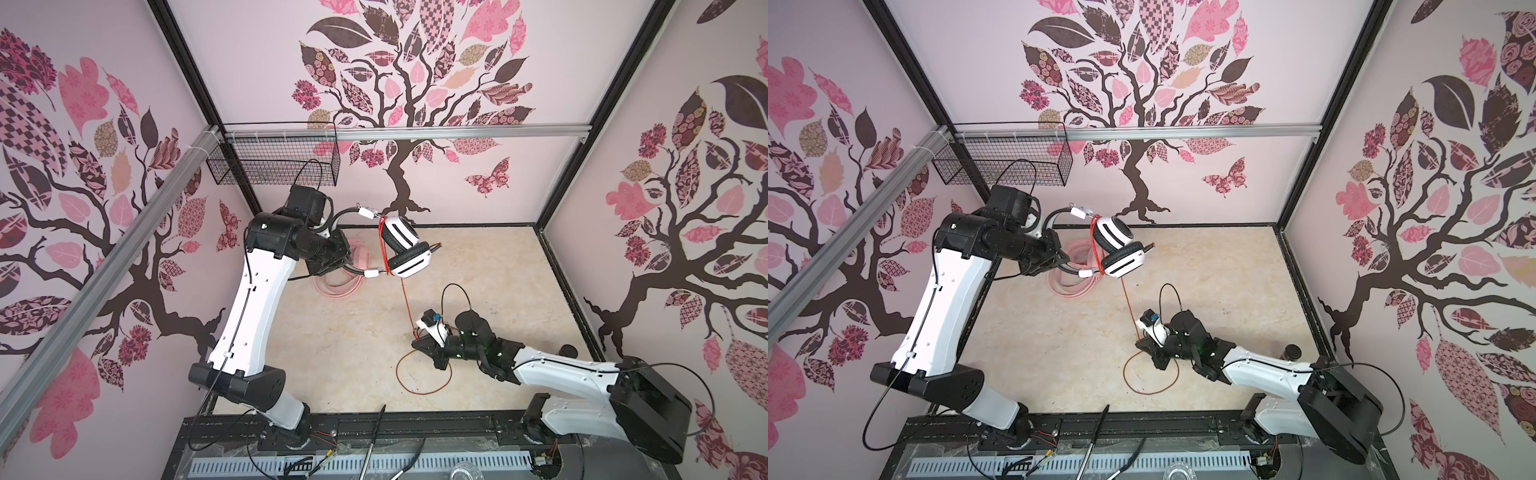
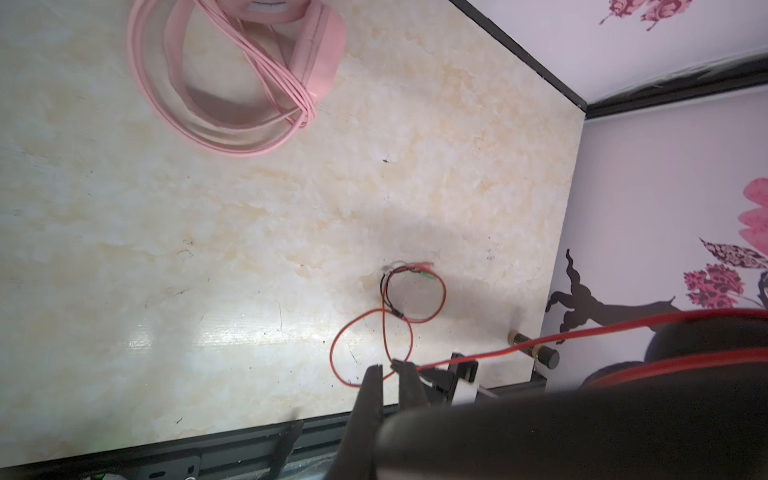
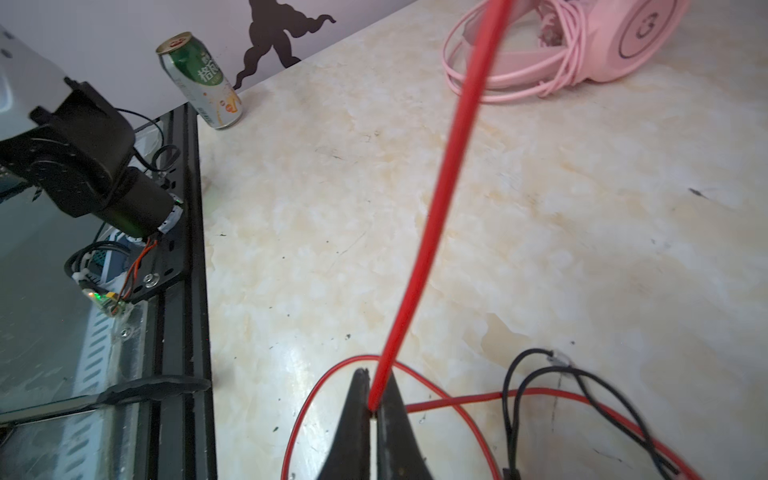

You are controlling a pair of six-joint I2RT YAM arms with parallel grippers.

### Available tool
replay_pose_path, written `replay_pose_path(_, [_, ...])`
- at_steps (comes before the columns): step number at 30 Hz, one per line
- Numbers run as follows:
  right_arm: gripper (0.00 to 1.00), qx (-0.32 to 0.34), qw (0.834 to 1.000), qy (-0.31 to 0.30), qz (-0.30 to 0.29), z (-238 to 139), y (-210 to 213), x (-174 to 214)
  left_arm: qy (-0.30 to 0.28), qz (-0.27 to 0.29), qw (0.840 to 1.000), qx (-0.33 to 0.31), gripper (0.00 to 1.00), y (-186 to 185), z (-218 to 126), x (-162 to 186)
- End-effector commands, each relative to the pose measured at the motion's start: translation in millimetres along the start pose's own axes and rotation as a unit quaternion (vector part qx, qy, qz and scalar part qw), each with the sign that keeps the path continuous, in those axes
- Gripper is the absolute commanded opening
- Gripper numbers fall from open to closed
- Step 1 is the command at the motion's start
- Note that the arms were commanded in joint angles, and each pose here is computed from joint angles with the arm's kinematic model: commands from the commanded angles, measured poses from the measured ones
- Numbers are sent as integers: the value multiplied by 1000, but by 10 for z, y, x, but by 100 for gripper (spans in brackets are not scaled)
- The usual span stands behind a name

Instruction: Wrap the headphones

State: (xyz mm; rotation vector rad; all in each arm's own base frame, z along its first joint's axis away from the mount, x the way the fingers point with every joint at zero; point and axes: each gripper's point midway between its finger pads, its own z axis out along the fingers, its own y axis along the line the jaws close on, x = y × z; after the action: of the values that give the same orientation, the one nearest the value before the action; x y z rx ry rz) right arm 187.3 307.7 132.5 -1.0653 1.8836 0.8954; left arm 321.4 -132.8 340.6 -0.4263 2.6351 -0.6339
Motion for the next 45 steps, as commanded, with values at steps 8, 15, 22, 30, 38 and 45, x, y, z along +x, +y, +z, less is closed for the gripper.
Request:
replay_pose_path(8, [0,35,997,50,-47,-373,172,-180,-73,-44,994,-73,0,271,222,-338])
replay_pose_path(15, [0,47,993,84,-75,-514,377,-464,-97,-66,978,-172,0,722,444,-374])
replay_pose_path(22, [0,28,989,109,-97,-415,653,-701,-59,-58,975,-206,0,773,741,-224])
replay_pose_path(30, [0,37,987,105,-113,-375,721,-959,-50,-29,970,-237,0,780,894,-53])
replay_pose_path(38, [0,148,976,89,-134,-783,403,-1180,-43,22,951,-305,0,1017,850,-1])
replay_pose_path(45, [0,262,944,125,-155,-1025,24,-1129,-13,171,937,-304,0,800,946,335])
